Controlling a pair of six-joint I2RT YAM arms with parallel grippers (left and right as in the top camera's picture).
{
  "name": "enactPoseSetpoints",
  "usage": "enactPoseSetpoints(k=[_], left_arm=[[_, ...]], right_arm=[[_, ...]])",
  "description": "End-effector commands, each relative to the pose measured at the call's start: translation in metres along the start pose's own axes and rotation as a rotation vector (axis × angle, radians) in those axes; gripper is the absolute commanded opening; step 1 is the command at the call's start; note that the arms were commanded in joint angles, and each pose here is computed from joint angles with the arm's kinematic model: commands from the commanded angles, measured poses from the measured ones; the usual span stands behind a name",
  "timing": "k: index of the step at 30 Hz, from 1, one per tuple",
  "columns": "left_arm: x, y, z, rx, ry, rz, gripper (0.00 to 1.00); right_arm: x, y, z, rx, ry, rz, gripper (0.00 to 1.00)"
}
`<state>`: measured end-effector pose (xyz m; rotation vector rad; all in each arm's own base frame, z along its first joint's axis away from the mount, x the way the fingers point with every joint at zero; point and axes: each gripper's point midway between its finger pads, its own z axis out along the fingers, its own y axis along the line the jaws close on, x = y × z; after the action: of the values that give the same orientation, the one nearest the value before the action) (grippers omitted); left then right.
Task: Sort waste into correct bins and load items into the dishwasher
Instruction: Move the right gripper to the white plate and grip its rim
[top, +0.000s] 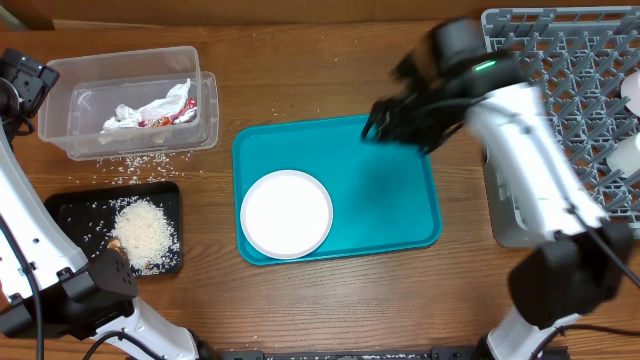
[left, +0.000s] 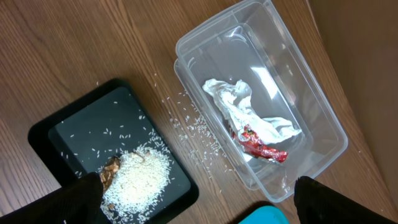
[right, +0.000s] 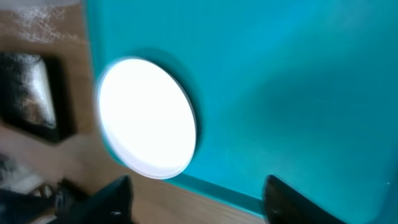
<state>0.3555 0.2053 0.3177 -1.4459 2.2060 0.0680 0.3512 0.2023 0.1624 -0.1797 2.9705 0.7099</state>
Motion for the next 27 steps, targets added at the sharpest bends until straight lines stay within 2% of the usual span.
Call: enactPoseSetpoints(k=[1, 2, 7, 10, 24, 27], left_arm=[[0.0, -0.002, 0.0, -0.003, -0.006, 0.0, 1.0], [0.0, -0.002, 0.0, -0.003, -0.006, 0.0, 1.0], [0.0, -0.002, 0.0, -0.003, -0.006, 0.0, 1.0], [0.0, -0.002, 0.0, -0.003, -0.006, 0.0, 1.0], [0.0, -0.002, 0.0, -0.003, -0.006, 0.0, 1.0], [0.0, -0.002, 0.0, -0.003, -0.006, 0.0, 1.0]], right_arm=[[0.029, -0.005, 0.053, 0.172, 0.028, 0.078, 0.54], [0.039, -0.001, 0.074, 0.199, 0.024, 0.094, 0.5], [0.063, 0.014, 0.118, 0.185, 0.01, 0.086, 0.49], [0.071, 0.022, 0.127, 0.18, 0.009, 0.071, 0.49], [0.073, 0.0, 0.17, 0.267, 0.011, 0.288, 0.48], [0.074, -0.004, 0.176, 0.277, 0.021, 0.29, 0.4]])
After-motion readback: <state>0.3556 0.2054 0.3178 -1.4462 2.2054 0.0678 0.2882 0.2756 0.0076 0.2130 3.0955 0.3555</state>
